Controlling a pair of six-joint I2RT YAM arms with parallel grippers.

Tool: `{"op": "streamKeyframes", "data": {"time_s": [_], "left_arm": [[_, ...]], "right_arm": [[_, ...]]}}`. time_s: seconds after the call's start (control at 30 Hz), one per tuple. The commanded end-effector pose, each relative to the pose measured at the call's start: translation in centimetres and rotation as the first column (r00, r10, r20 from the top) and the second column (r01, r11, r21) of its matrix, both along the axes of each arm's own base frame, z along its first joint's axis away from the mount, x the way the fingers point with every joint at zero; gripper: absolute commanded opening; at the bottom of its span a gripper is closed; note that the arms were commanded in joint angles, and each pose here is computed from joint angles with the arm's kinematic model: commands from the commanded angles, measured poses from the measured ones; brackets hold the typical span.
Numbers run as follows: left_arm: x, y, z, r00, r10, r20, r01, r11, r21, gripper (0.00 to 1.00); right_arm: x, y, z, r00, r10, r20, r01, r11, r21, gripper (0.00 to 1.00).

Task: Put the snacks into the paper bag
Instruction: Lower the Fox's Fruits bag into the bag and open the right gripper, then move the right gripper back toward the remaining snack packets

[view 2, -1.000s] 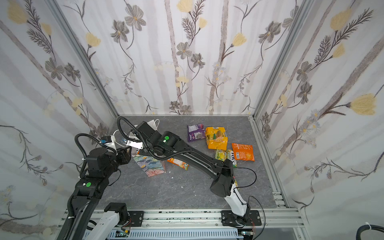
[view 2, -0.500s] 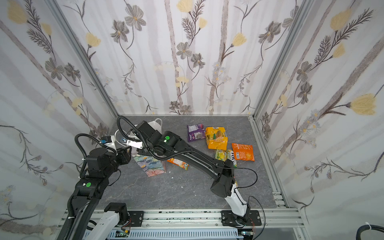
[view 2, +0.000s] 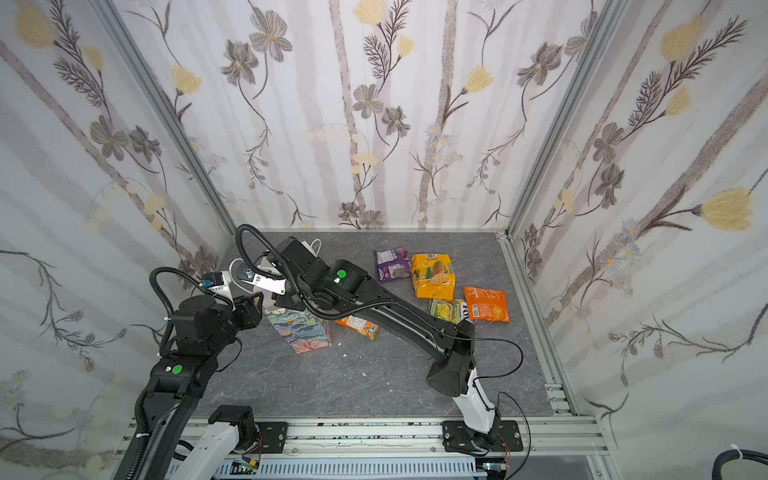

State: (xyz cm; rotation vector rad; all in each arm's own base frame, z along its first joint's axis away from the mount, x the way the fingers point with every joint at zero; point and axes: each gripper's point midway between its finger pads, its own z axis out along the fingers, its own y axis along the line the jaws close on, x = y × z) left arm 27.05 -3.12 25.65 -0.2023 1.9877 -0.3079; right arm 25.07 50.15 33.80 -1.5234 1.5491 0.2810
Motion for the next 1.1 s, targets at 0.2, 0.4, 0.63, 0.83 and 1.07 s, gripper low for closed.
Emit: {"op": "streamKeyframes", "data": {"time_s": [0.2, 0.4, 0.63, 0.83, 1.07], "left_arm": [[-0.1, 0.2, 0.4, 1.000, 0.008, 0.017, -0.008, 1.000, 0.003, 0.50], [0.0, 0.1, 0.2, 1.000, 0.005, 0.011, -0.005, 1.000, 0.002, 0.50], [-0.1, 0.1, 0.5, 1.000, 0.003, 0.022, -0.003, 1.000, 0.001, 0.51], [-0.2, 0.1, 0.5, 1.000, 0.004, 0.023, -0.004, 1.000, 0.001, 0.51], [-0.2, 0.1, 0.6, 1.000, 0.004, 0.025, -0.004, 1.000, 0.001, 0.51]], "right_arm": [[-1.4, -1.1, 6.2, 0.998, -0.009, -0.059, 0.021, 0.979, 0.200, 0.34], [-1.9, -2.8, 7.4, 0.995, -0.034, -0.098, 0.057, 0.969, 0.240, 0.36], [-3.1, -6.2, 9.4, 0.989, -0.071, -0.131, 0.109, 0.947, 0.302, 0.40], [-2.9, -11.9, 9.0, 0.967, -0.201, -0.158, 0.242, 0.916, 0.320, 0.42], [-3.8, -17.1, 5.5, 0.924, -0.276, -0.265, 0.354, 0.880, 0.316, 0.45]]}}
